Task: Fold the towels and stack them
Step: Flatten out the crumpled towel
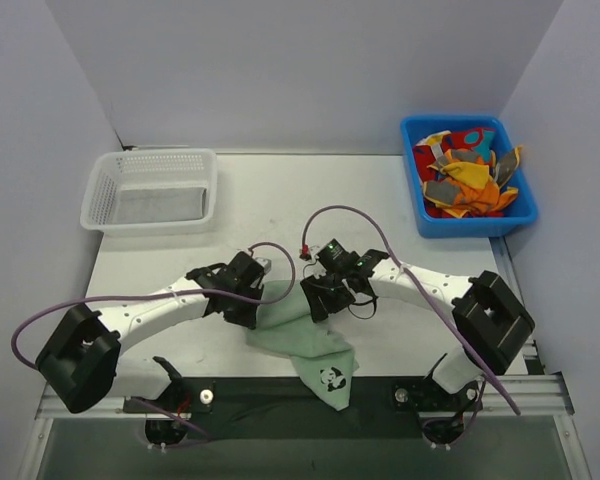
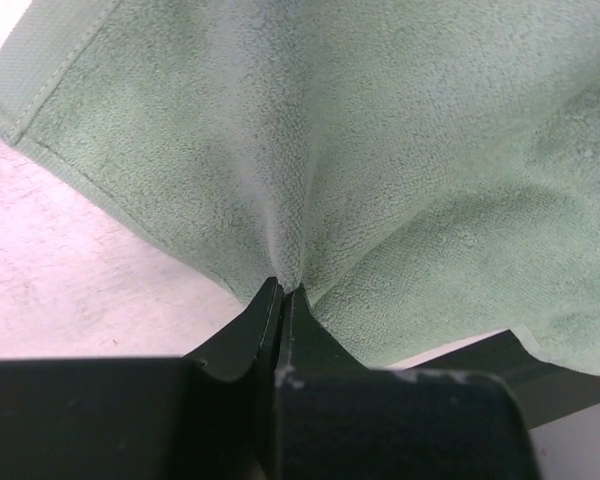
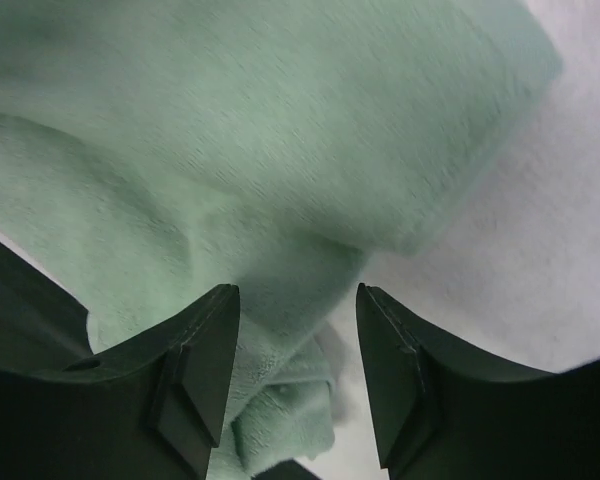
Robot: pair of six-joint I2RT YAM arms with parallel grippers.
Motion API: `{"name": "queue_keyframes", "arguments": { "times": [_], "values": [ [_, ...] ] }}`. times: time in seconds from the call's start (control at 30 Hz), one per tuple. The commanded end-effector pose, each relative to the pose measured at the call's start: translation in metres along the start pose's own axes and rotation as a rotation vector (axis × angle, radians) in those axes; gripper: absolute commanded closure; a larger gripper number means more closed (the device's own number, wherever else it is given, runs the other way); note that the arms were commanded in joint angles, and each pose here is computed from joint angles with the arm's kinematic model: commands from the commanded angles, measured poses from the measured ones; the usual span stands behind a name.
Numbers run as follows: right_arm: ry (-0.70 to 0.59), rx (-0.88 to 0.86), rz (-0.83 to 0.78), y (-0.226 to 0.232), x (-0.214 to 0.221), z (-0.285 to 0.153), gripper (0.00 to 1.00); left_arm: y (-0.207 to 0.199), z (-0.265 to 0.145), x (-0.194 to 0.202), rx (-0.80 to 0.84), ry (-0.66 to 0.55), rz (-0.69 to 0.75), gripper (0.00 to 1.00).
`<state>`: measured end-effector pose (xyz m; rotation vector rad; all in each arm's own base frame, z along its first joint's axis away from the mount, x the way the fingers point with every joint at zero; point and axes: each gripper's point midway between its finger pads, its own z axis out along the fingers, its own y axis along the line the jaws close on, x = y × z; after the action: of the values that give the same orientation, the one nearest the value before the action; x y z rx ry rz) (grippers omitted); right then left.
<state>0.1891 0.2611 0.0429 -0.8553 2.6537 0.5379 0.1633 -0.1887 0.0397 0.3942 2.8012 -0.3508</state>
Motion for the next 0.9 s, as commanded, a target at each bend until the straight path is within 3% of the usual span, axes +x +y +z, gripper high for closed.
{"name": "queue_keyframes", "arguments": {
  "times": [0.0, 0.13, 0.2, 0.23, 0.27, 0.37, 0.4, 0.5, 0.6, 0.87],
  "values": [
    [-0.018, -0.003, 0.133, -0.011, 0.001, -0.02, 0.49, -0.011, -0.004, 0.003, 0.063, 0.015, 0.018, 0.98],
    [-0.093, -0.011, 0.172, -0.031, -0.017, -0.038, 0.5, -0.013, -0.011, 0.003, 0.081, -0.004, 0.009, 0.88],
    [-0.127, 0.003, 0.166, -0.037, -0.03, -0.043, 0.5, -0.009, -0.016, -0.003, 0.061, -0.041, -0.011, 0.72],
    [-0.138, 0.02, 0.157, -0.044, -0.035, -0.045, 0.51, -0.01, -0.023, -0.01, 0.064, -0.076, -0.017, 0.55],
    [-0.161, 0.026, 0.146, -0.046, -0.046, -0.048, 0.51, -0.01, -0.028, -0.015, 0.062, -0.1, -0.025, 0.45],
    [-0.156, 0.042, 0.137, -0.054, -0.056, -0.039, 0.52, -0.001, -0.043, -0.034, 0.036, -0.182, -0.076, 0.23],
    [-0.17, 0.044, 0.129, -0.054, -0.064, -0.04, 0.52, 0.005, -0.046, -0.039, 0.015, -0.206, -0.096, 0.21],
    [-0.171, 0.062, 0.115, -0.06, -0.075, -0.031, 0.52, 0.027, -0.05, -0.052, -0.029, -0.265, -0.167, 0.19],
    [-0.147, 0.091, 0.101, -0.069, -0.077, -0.019, 0.53, 0.051, -0.042, -0.062, -0.078, -0.292, -0.223, 0.26],
    [-0.088, 0.091, 0.069, -0.074, -0.076, 0.003, 0.53, 0.079, -0.005, -0.081, -0.209, -0.228, -0.23, 0.4]
  ]
}}
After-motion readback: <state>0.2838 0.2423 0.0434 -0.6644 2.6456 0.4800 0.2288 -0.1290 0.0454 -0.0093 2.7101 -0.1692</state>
